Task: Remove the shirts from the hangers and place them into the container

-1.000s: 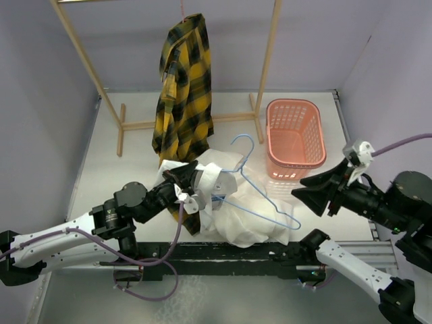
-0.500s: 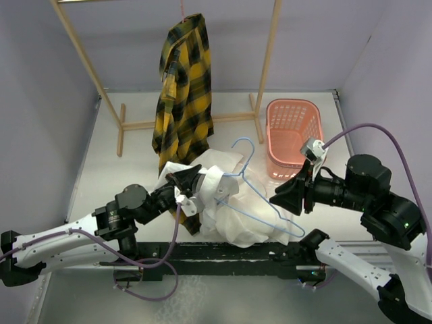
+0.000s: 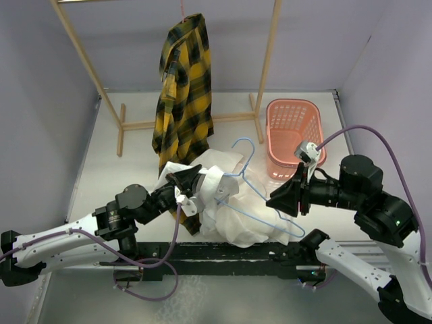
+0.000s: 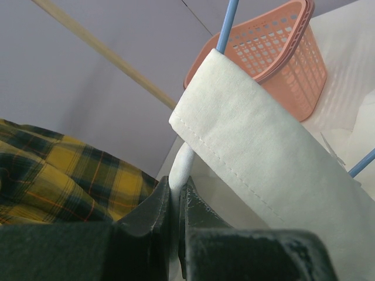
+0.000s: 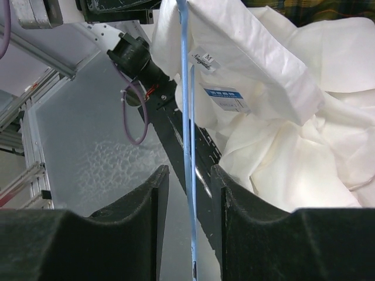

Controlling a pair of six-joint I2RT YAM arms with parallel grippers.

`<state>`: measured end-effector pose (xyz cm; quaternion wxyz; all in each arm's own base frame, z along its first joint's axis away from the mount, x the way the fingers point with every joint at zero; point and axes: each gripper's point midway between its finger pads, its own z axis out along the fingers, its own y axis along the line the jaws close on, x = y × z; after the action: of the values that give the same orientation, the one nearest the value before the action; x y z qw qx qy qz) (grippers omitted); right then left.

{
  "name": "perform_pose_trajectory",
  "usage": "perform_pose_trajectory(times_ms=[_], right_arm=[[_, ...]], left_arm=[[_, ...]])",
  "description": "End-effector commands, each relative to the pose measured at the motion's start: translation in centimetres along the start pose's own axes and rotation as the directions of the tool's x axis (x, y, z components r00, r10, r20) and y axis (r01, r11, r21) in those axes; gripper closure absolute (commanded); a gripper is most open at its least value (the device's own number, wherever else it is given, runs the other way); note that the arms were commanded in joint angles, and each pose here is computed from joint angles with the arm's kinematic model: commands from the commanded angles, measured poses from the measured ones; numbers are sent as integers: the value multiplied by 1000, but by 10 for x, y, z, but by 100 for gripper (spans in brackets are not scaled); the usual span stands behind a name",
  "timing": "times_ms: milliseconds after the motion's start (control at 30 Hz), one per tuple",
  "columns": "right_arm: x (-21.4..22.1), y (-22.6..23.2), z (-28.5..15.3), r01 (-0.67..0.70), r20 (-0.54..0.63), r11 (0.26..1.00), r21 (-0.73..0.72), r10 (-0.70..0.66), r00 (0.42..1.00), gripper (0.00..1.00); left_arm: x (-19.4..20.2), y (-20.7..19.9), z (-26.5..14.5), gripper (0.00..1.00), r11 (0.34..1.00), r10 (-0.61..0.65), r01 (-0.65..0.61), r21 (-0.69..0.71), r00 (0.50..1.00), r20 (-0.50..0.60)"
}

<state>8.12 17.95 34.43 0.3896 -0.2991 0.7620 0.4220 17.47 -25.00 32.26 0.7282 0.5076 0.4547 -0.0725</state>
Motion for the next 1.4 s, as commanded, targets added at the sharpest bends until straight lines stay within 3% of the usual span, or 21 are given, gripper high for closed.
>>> perform_pose_trajectory(times_ms=[0,300,433,500,533,600,633,733,933,1167,1367], right_arm=[[-5,4,8,-2,5,999,-48,2,1000,64],[-3,7,17,-29,-11,996,-90,28,1000,76],[-4,3,15,-30,-5,998,-54,29,1000,100],[-6,-3,10,-31,2,1000,-4,31,1000,100],[-5,-6,8,-38,-3,999,23,38,999,100],[-3,-14,0,-39,-18,995,92,41,999,100],[-1,-21,-4,-46,-31,989,143,51,998,100],[6,-41,-25,-49,-52,949,312,69,996,100],[12,-70,-73,-90,2,817,570,107,994,100],[-16,-56,-81,-80,42,835,545,68,997,100],[-62,-50,-75,-50,96,848,528,-1,995,100]], left_arm=[[-24,18,-2,100,996,-60,65,-56,994,88],[-23,18,-2,100,996,-63,68,-56,994,87],[-22,17,-1,100,996,-66,70,-55,995,81],[-21,18,-1,100,995,-76,81,-58,994,77],[-21,18,-1,97,994,-86,90,-60,994,74],[-21,16,1,62,993,-104,107,-48,992,65],[-21,14,3,53,993,-113,115,-37,992,55],[-22,6,9,42,990,-143,143,11,989,25],[-32,7,12,41,974,-221,220,43,975,1],[-30,25,1,49,966,-257,256,-38,967,-4],[-17,37,-6,51,960,-257,250,-129,966,-37]])
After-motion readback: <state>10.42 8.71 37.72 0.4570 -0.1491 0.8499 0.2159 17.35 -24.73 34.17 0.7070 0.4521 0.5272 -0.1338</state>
